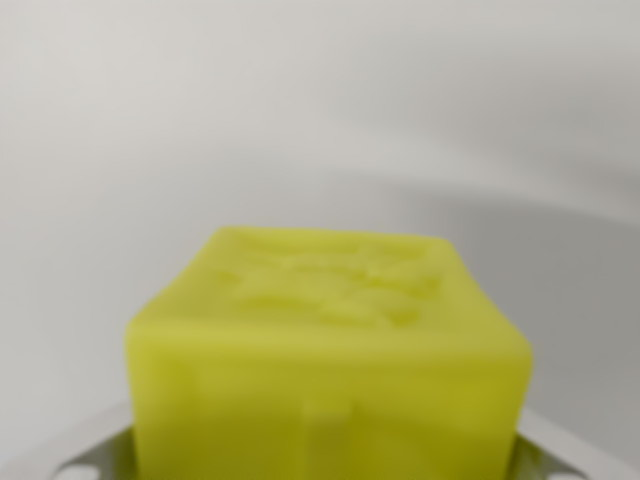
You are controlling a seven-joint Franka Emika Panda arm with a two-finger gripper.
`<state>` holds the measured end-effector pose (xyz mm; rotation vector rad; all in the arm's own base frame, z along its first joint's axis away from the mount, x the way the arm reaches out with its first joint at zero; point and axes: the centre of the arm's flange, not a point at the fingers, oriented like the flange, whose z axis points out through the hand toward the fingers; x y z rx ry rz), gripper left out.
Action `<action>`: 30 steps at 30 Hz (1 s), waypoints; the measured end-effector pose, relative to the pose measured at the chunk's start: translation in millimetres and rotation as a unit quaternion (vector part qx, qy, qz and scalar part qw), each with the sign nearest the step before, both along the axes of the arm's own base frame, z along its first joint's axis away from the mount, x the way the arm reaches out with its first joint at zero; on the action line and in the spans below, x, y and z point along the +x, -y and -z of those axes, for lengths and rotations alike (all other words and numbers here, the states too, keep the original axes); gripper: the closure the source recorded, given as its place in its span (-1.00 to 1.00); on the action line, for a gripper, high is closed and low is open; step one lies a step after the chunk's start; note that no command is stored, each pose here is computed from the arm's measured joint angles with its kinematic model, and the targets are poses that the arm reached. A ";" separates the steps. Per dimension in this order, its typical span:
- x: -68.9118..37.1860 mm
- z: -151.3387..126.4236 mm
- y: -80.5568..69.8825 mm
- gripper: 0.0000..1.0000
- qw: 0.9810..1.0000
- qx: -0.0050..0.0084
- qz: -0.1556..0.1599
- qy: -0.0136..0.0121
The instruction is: Pick yellow cube
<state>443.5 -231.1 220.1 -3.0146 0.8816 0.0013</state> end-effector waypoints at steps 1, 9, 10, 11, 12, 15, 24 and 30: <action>0.0 -2.4 0.0 1.00 1.000 0.000 0.000 0.000; -0.1 -22.4 -0.1 1.00 1.000 0.000 0.000 0.000; -0.1 -24.8 -0.1 1.00 1.000 0.000 0.000 0.000; -0.2 -27.3 -0.1 1.00 1.000 0.000 0.000 0.000; -0.1 -29.9 -0.1 1.00 1.000 0.000 0.000 0.000; -0.3 -37.1 -0.2 1.00 1.000 0.000 0.000 -0.001; -0.2 -59.7 -0.2 1.00 1.000 0.000 0.000 -0.001; -0.2 -74.7 -0.2 1.00 1.000 0.000 0.000 -0.001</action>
